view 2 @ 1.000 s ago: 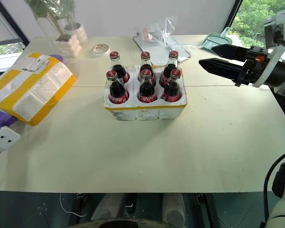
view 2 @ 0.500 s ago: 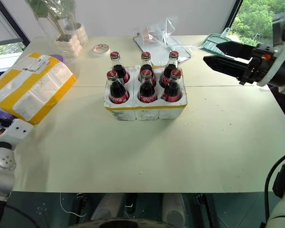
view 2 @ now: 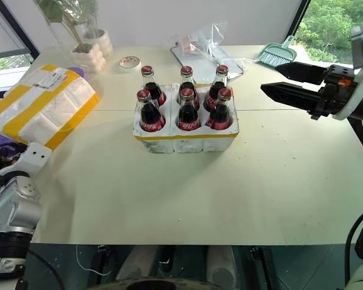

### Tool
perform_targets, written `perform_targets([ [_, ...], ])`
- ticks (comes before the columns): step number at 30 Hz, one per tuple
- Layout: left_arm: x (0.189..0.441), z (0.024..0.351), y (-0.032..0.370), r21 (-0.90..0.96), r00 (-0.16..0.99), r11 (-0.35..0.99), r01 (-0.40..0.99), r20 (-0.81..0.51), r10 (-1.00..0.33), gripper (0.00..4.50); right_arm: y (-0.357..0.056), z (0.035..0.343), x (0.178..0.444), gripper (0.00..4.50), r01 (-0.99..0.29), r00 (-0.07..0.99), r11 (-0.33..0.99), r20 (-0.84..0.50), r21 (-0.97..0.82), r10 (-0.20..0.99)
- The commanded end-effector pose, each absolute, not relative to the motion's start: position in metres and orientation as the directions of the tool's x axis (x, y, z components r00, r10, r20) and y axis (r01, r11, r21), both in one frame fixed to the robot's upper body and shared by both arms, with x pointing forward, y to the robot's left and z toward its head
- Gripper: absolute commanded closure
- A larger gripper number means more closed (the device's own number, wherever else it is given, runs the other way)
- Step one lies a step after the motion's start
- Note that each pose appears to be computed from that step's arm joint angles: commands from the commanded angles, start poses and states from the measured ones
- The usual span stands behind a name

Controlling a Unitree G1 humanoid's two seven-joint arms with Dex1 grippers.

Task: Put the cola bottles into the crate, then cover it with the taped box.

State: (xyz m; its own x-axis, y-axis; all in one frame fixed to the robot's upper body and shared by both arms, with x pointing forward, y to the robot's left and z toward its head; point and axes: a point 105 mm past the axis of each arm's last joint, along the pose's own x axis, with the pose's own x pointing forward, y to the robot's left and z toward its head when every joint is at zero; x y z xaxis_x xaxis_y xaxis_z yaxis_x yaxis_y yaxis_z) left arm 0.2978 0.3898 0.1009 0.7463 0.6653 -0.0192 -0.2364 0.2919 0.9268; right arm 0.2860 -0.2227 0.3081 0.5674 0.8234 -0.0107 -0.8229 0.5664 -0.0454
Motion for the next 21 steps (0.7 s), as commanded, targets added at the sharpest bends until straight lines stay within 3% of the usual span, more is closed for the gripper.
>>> perform_targets([
  [1, 0.307, 0.105, 0.385, 0.935, 0.756, 0.27, -0.23, -0.003, 0.655, 2.12, -0.221, 0.323, 0.276, 0.0, -0.823, 0.56, 0.558, 0.017, -0.103, 0.828],
  [10, 0.319, 0.121, 0.377, 0.933, 0.764, 0.258, -0.252, 0.028, 0.644, 2.12, -0.218, 0.322, 0.278, 0.0, -0.819, 0.566, 0.566, 0.028, -0.088, 0.824],
  [13, 0.321, 0.122, 0.376, 0.935, 0.767, 0.261, -0.241, 0.019, 0.642, 1.27, -0.217, 0.322, 0.279, 0.0, -0.818, 0.568, 0.569, 0.037, -0.085, 0.822],
  [15, 0.322, 0.123, 0.376, 0.937, 0.765, 0.257, -0.236, 0.016, 0.644, 0.31, -0.216, 0.321, 0.279, 0.0, -0.818, 0.569, 0.57, 0.039, -0.083, 0.822],
  [16, 0.322, 0.123, 0.376, 0.939, 0.766, 0.254, -0.23, 0.014, 0.643, 0.06, -0.216, 0.321, 0.279, 0.0, -0.818, 0.569, 0.57, 0.04, -0.082, 0.822],
  [21, 0.328, 0.125, 0.375, 0.94, 0.765, 0.258, -0.222, 0.004, 0.644, 0.06, -0.215, 0.321, 0.279, 0.0, -0.814, 0.574, 0.576, 0.051, -0.076, 0.818],
])
